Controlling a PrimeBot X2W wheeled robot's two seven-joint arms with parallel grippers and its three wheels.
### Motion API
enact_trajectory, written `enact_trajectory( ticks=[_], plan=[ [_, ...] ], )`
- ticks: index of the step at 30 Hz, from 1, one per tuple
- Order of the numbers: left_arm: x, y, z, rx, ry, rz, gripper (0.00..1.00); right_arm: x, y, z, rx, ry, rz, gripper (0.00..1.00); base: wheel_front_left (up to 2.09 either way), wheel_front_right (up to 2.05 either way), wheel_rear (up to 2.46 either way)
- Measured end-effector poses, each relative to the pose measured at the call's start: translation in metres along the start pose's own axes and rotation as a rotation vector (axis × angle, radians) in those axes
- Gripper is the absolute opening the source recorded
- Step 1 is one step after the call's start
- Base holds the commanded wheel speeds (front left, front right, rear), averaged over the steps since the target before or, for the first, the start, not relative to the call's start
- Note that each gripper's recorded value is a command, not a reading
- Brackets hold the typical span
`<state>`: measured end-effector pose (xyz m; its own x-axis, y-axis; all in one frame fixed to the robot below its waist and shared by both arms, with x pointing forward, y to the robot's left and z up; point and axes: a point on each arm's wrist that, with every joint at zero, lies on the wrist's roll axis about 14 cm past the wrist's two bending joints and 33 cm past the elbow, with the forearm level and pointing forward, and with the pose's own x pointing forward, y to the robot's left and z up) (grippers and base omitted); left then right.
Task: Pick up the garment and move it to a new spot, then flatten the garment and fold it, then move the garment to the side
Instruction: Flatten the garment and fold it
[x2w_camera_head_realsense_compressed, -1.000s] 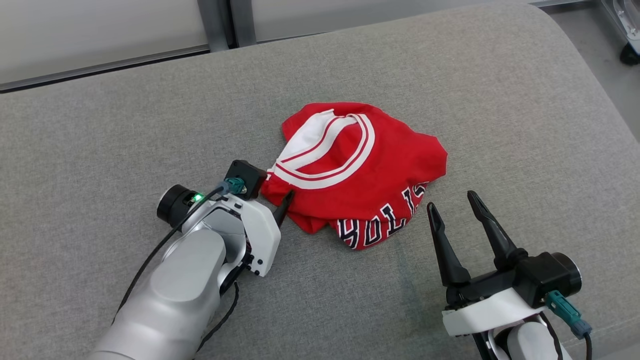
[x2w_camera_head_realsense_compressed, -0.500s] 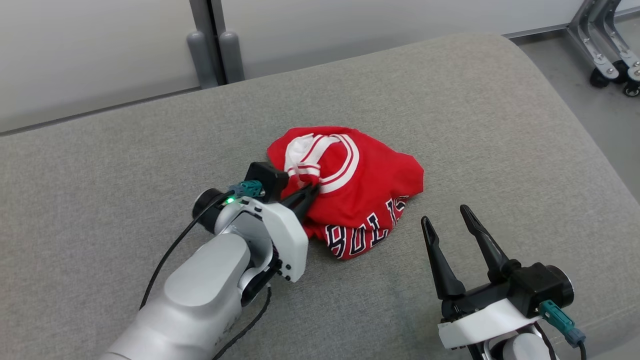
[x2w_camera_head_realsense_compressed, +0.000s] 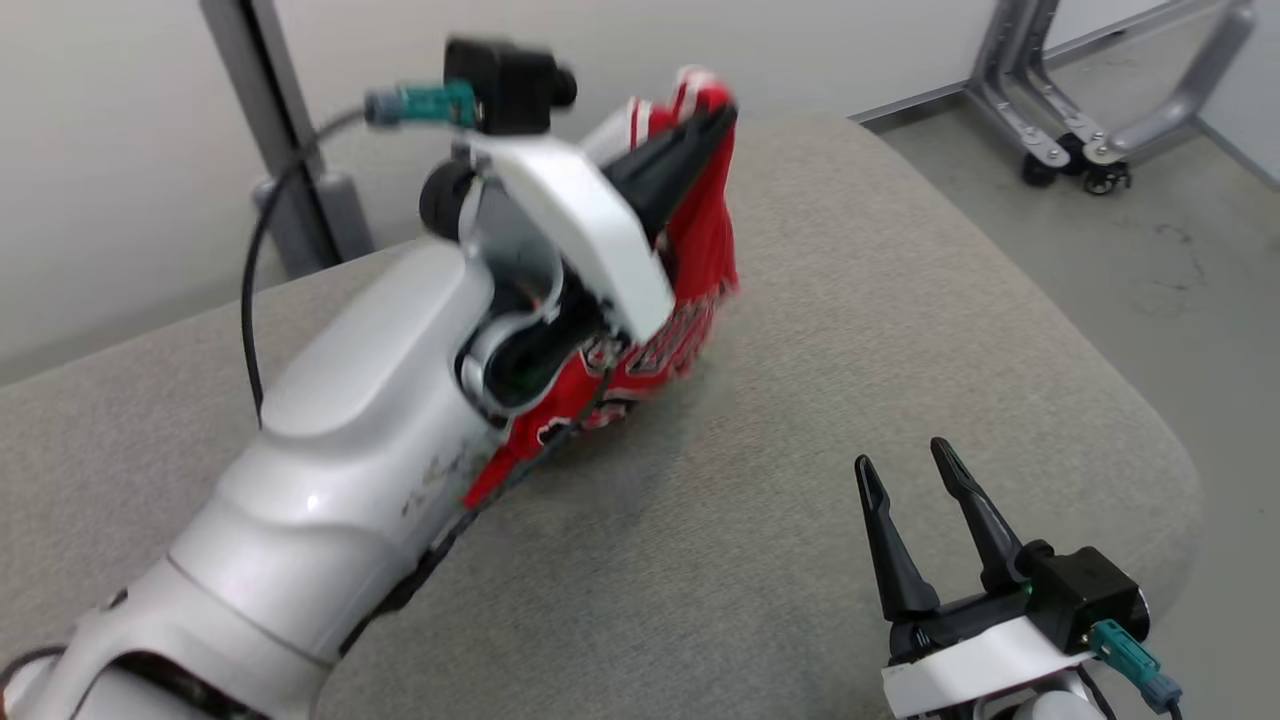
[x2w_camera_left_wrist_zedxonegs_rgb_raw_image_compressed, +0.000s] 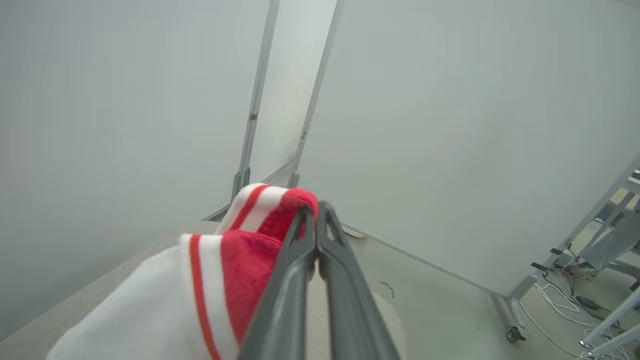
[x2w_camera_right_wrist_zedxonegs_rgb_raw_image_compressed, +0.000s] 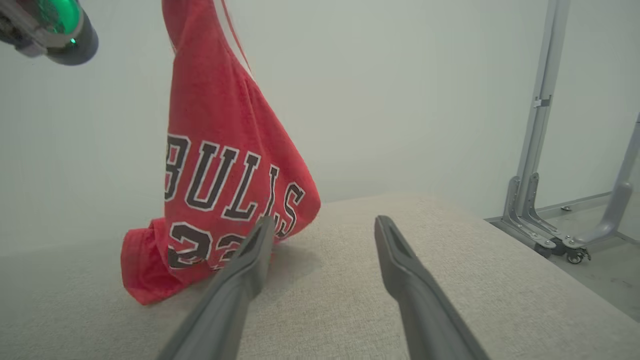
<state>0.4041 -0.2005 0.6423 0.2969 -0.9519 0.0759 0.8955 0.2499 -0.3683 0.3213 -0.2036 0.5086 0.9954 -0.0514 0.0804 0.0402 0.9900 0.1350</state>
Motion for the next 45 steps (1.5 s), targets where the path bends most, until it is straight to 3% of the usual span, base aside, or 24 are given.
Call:
enact_trajectory(
  ticks=[7,12,15,18,22,26,30,34,39,42,45],
  plan=[
    [0.033,-0.061,0.118,0.054,-0.280,-0.094,0.00,-0.017,-0.017,0.011,0.011,-0.036,-0.066,1.00,0.00,0.00,0.00],
    [0.030,-0.063,0.193,0.107,-0.501,-0.038,0.00,-0.019,-0.026,0.015,0.011,-0.048,-0.094,1.00,0.00,0.00,0.00],
    [0.024,-0.046,0.205,0.112,-0.534,0.023,0.00,-0.016,-0.030,0.016,0.010,-0.051,-0.102,1.00,0.00,0.00,0.00],
    [0.018,-0.011,0.189,0.113,-0.488,0.109,0.00,-0.012,-0.036,0.017,0.008,-0.054,-0.116,1.00,0.00,0.00,0.00],
    [-0.015,0.078,0.123,0.044,-0.364,0.318,0.00,-0.004,-0.037,0.015,0.005,-0.047,-0.113,1.00,0.00,0.00,0.00],
    [-0.080,0.158,0.065,-0.084,-0.339,0.546,0.00,0.004,-0.036,0.008,-0.010,-0.025,-0.104,1.00,0.00,0.00,0.00],
    [-0.156,0.214,0.024,-0.143,-0.351,0.762,0.00,0.014,-0.030,0.000,-0.024,0.001,-0.077,1.00,0.00,0.00,0.00],
    [-0.205,0.240,0.014,-0.156,-0.387,0.878,0.00,0.027,-0.017,-0.007,-0.031,0.019,-0.033,1.00,0.00,0.00,0.00],
    [-0.230,0.256,0.009,-0.154,-0.405,0.938,0.00,0.041,-0.002,-0.013,-0.030,0.029,0.018,1.00,0.00,0.00,0.00],
    [-0.231,0.260,0.000,-0.127,-0.360,0.956,0.00,0.042,0.001,-0.013,-0.029,0.032,0.027,1.00,0.00,0.00,0.00],
    [-0.232,0.262,-0.034,-0.177,-0.247,0.968,0.00,0.039,-0.005,-0.015,-0.024,0.038,0.007,1.00,0.00,0.00,0.00]
  ],
)
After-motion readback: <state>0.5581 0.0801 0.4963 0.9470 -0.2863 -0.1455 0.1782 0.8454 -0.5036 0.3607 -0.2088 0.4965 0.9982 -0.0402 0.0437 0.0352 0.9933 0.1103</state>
